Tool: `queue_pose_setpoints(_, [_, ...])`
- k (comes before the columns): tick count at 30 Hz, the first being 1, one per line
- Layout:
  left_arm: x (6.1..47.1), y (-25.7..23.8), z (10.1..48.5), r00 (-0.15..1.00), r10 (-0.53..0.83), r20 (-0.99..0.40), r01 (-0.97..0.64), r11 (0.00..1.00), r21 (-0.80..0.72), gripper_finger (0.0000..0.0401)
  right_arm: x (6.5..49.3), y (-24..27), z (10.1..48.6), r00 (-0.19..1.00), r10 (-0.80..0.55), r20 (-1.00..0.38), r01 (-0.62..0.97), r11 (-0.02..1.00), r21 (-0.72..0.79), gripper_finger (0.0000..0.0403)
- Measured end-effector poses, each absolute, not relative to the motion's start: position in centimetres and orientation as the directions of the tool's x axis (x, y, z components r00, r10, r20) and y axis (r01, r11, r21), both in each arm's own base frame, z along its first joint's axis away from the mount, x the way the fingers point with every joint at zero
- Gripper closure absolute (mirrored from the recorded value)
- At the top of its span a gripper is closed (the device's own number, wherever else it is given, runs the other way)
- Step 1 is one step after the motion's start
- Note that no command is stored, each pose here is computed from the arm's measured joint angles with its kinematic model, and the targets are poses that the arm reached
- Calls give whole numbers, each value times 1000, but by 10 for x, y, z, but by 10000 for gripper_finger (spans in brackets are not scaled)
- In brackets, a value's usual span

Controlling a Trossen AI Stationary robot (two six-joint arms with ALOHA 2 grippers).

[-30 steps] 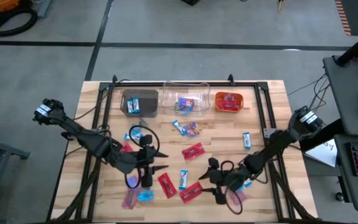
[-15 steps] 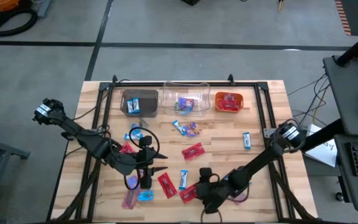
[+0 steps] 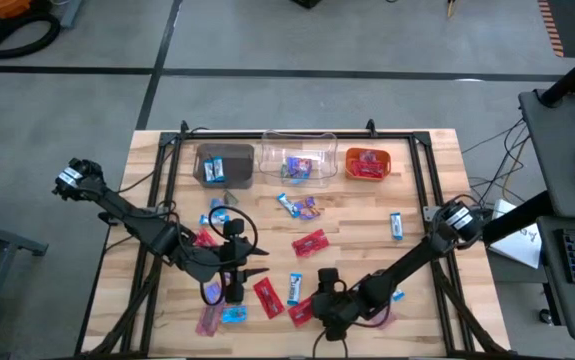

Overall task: Sort candy
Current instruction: Put the red candy into the orange bin

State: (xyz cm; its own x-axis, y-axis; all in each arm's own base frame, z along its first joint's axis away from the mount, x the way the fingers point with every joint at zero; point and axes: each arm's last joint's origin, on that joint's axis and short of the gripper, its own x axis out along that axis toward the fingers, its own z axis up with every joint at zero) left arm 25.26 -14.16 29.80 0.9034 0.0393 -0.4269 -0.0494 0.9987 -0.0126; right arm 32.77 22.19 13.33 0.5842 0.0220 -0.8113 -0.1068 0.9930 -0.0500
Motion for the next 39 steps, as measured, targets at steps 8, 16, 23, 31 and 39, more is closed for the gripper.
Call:
queue_pose_setpoints(8, [251, -141, 290, 897, 43, -441, -52, 999, -8, 245, 335, 215, 118, 534, 55, -844, -116, 993, -8, 185])
queue_pose_setpoints(16, [250, -140, 284, 891, 44, -451, -54, 999, -8, 245, 340, 207, 117, 508, 83, -857, -126, 992, 21, 263])
queue_pose_setpoints(23, [249, -139, 272, 888, 46, -457, -55, 998, -8, 245, 339, 207, 118, 511, 76, -856, -144, 990, 2, 371])
queue_pose_setpoints(31, [246, -139, 246, 921, -35, -387, 17, 999, -49, 245, 335, 204, 134, 522, 80, -849, -163, 987, -7, 390])
queue_pose_setpoints(39, [241, -136, 227, 955, -67, -288, 36, 993, -114, 245, 333, 198, 162, 615, -15, -789, -102, 990, -99, 390])
